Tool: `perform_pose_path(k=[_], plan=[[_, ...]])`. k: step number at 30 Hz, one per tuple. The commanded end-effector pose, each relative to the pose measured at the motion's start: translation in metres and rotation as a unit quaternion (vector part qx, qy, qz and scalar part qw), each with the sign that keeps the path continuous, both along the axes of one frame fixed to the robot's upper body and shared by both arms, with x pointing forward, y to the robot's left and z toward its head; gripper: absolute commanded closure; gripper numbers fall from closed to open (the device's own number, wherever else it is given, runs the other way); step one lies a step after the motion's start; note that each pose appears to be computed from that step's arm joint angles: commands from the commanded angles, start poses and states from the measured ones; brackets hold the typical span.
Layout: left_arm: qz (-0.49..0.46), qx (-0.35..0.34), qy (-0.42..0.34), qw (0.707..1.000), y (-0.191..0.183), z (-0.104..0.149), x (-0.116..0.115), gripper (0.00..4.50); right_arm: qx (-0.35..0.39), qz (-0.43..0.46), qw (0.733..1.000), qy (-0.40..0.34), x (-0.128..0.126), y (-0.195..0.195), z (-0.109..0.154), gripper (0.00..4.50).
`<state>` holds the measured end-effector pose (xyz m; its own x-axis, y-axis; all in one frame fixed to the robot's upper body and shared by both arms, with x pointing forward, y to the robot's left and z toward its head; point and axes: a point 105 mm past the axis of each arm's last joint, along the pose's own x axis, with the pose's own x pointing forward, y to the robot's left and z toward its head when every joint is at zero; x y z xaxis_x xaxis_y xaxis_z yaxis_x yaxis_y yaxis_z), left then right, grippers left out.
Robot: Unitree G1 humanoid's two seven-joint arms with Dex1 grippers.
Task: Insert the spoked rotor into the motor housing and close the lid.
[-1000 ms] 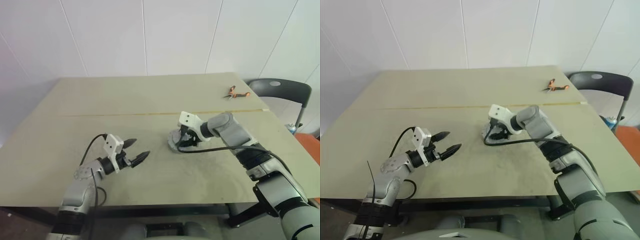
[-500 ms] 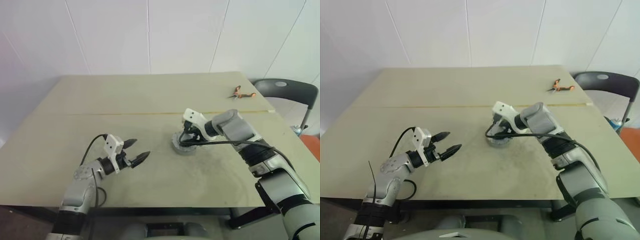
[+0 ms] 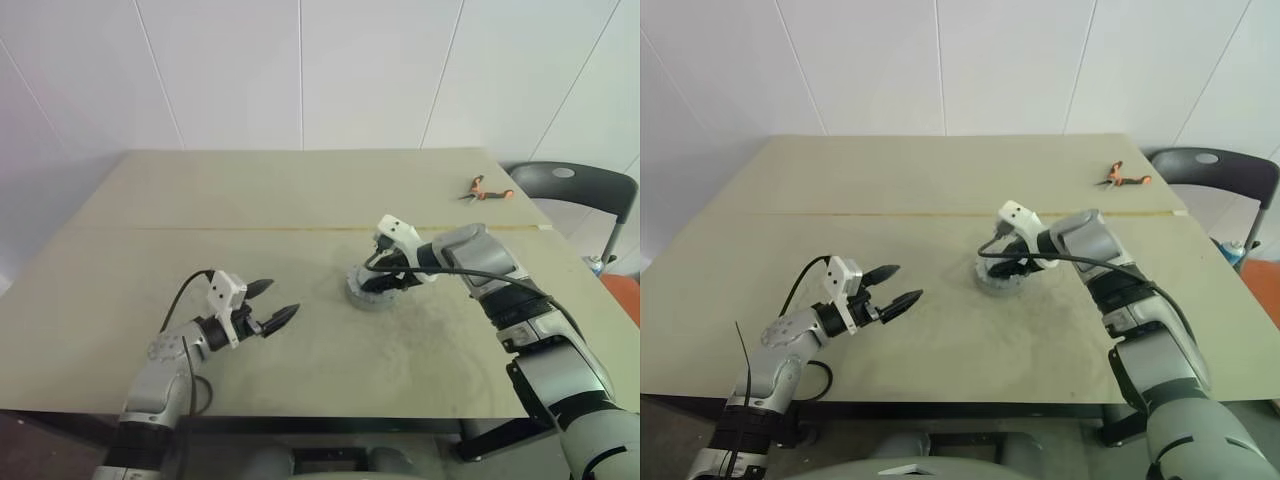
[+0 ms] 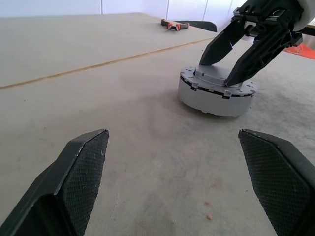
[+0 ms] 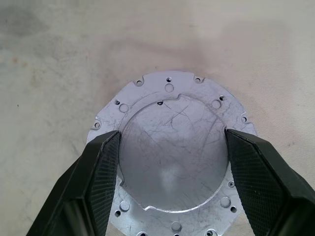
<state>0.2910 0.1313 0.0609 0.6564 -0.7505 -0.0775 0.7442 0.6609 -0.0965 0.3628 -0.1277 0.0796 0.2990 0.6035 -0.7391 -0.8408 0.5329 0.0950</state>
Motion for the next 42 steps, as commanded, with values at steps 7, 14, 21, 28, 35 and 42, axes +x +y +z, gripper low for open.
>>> perform_pose_path(k=[7, 14, 21, 28, 35, 42], plan=[[-0.001, 0.0, -0.021, 1.0, 0.001, 0.008, 0.002, 0.0, -0.038, 0.005, 0.997, 0.072, -0.025, -0.019, -0.055, 1.47], [-0.001, 0.002, -0.021, 1.0, 0.001, 0.007, 0.003, 0.0, -0.051, 0.018, 0.998, 0.045, -0.022, -0.018, -0.054, 0.75], [-0.003, 0.001, -0.021, 1.0, -0.002, 0.009, 0.003, 0.0, -0.043, 0.019, 0.998, 0.036, -0.021, -0.014, -0.05, 0.03], [-0.002, 0.002, -0.019, 1.0, -0.002, 0.008, 0.003, 0.0, -0.009, -0.001, 1.0, 0.029, -0.014, -0.009, -0.047, 0.03], [-0.003, 0.005, -0.014, 1.0, 0.0, 0.003, 0.004, 0.0, 0.027, -0.021, 0.999, 0.013, -0.012, -0.004, -0.053, 0.03], [-0.006, 0.011, -0.009, 1.0, 0.002, -0.001, 0.004, 0.0, 0.071, -0.018, 0.997, 0.002, -0.016, 0.0, -0.059, 0.03]])
